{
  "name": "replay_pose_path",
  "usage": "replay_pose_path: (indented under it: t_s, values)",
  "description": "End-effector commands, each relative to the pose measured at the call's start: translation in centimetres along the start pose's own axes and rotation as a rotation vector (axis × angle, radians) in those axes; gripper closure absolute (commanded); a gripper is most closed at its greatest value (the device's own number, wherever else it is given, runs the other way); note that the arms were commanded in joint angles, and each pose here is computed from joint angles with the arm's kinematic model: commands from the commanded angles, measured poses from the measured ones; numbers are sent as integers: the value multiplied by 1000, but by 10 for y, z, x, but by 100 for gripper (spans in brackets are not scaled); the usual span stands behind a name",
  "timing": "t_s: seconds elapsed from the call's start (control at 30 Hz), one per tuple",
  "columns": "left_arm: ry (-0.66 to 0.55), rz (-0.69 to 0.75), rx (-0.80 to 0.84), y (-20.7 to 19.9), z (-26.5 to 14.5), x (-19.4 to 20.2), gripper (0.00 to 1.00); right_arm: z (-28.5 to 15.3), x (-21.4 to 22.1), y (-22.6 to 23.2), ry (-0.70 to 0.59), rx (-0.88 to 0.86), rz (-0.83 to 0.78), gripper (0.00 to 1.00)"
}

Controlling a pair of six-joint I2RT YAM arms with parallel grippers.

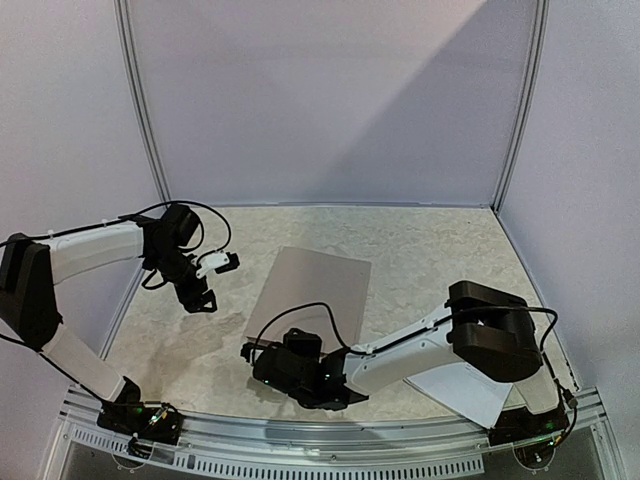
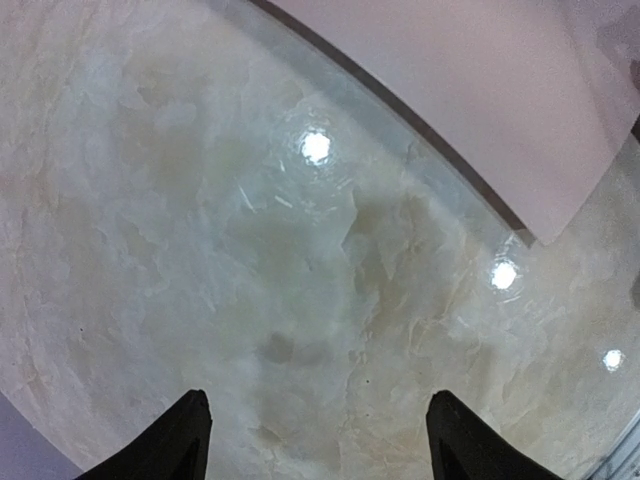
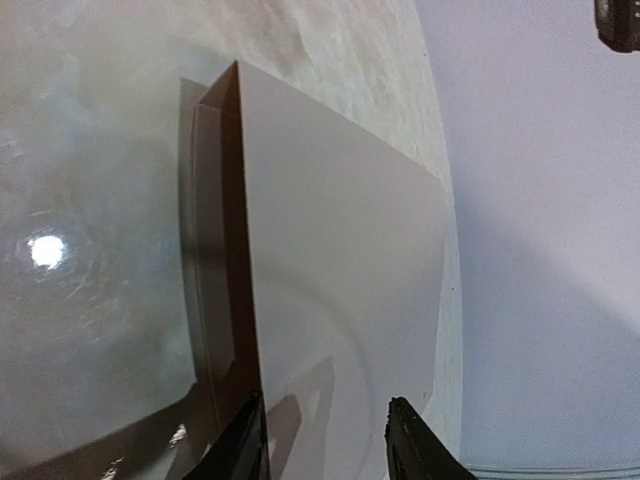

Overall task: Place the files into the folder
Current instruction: Open the folder at the center of the board.

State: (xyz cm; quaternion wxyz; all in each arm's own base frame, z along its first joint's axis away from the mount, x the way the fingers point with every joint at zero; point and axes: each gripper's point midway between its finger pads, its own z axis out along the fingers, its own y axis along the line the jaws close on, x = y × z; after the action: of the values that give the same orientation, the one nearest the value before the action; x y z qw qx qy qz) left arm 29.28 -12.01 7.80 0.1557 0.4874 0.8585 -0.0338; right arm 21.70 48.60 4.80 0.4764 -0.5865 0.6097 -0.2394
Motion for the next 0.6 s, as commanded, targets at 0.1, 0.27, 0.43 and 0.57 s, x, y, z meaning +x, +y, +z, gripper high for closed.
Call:
replay_pose_path:
  t_s: [0.1,0.27,0.43,0.57]
  values:
    - [-18,1,21,-5,-3,2,24,11,11,-21,32,137,45,61]
    - [-30,1,31,-8,-7,1,24,28,22,-30,33,194,7,62]
    - [-69,16,64,-16,-15,-5,24,37,24,-34,26,237,-75,70]
    - [-128,43,119,-27,-22,-15,23,47,29,-40,20,237,-42,98]
